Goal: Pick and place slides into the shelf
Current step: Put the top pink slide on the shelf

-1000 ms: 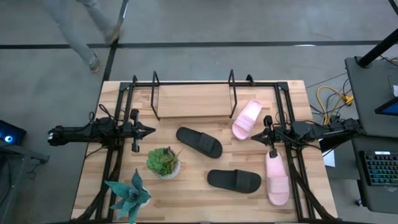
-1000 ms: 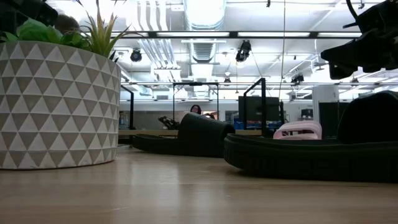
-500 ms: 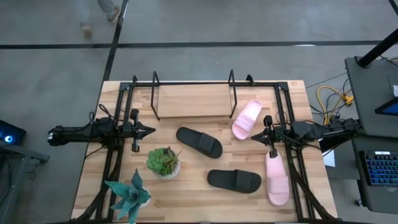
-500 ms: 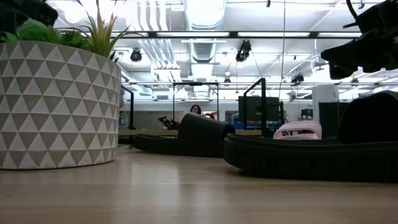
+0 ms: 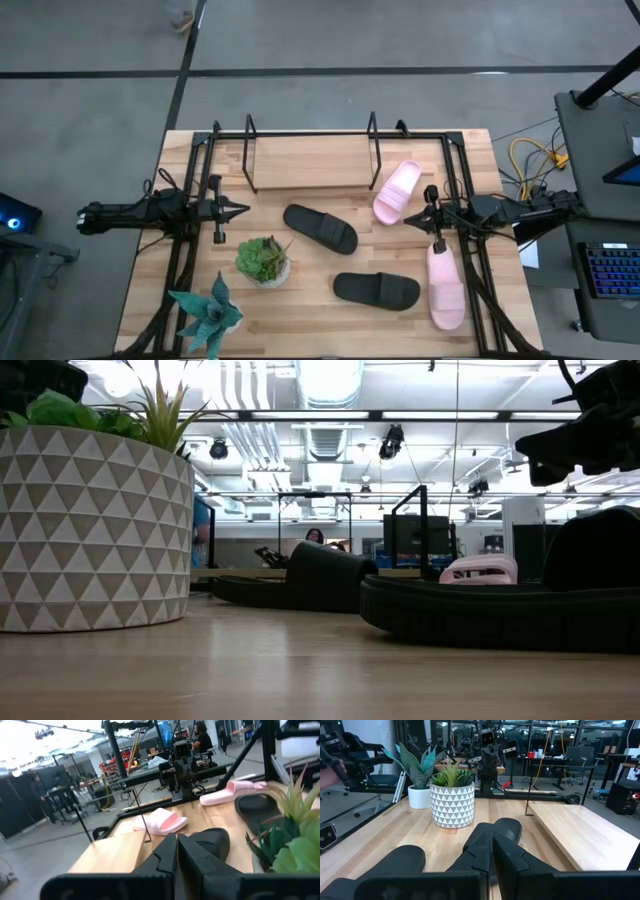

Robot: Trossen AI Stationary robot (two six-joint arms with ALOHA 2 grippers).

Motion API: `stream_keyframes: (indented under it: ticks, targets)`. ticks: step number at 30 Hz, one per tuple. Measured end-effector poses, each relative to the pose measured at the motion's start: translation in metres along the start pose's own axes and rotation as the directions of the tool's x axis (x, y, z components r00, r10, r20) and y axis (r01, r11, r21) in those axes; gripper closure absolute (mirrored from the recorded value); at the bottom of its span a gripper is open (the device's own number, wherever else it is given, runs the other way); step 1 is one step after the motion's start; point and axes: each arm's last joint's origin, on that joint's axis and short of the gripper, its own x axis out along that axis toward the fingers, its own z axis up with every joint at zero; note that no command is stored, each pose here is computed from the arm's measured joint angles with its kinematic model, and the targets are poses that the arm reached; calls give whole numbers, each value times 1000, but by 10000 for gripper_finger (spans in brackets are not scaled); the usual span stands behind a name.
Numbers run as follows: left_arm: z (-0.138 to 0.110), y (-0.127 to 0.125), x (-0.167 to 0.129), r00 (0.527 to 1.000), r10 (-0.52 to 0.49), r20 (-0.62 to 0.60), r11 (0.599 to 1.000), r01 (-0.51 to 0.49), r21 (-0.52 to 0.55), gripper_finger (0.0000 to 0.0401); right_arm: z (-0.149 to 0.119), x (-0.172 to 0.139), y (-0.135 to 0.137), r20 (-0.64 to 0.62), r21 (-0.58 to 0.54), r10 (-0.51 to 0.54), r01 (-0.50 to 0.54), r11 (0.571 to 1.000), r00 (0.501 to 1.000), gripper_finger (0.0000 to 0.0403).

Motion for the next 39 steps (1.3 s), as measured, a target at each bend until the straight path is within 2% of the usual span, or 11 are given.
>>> stream_keyframes:
  ticks: [10, 12, 15, 18, 21, 23, 27, 33, 36, 39]
  targets:
    - [1, 0, 0, 1000, 5, 13, 1000, -5, 3, 401, 3, 0, 0, 36, 4, 0, 0, 1000, 999, 394]
    - [6, 2, 0, 998, 17, 63, 1000, -16, -5, 401, 8, 0, 0, 81, 12, -1, 0, 1000, 997, 394]
    - [14, 4, -1, 988, 40, 148, 997, -29, -74, 401, 16, -1, -1, 164, -26, -8, 12, 1000, 986, 393]
    - [20, 7, -1, 960, 92, 264, 995, -96, 1, 401, 17, 0, -2, 167, -88, -61, 77, 993, 984, 384]
    - [17, 5, 1, 947, 111, 301, 987, -139, 74, 401, 24, 1, -6, 147, -121, -185, 203, 972, 972, 364]
    - [16, 5, 3, 948, 119, 294, 979, -161, 122, 399, 32, 4, -7, 134, -151, -218, 237, 960, 967, 345]
    - [17, 8, 4, 948, 178, 263, 970, -213, 113, 376, 49, 14, -6, 83, -151, -196, 206, 967, 977, 302]
    - [18, 8, 7, 948, 179, 263, 969, -216, 117, 309, 78, 45, -5, -36, -281, -237, 217, 935, 971, 242]
    - [22, 9, 6, 934, 194, 301, 967, -233, 102, 280, 96, 64, -4, -120, -308, -248, 201, 930, 961, 226]
    - [24, 10, 5, 925, 202, 323, 966, -242, 89, 264, 112, 81, -4, -246, -281, -283, 211, 936, 927, 221]
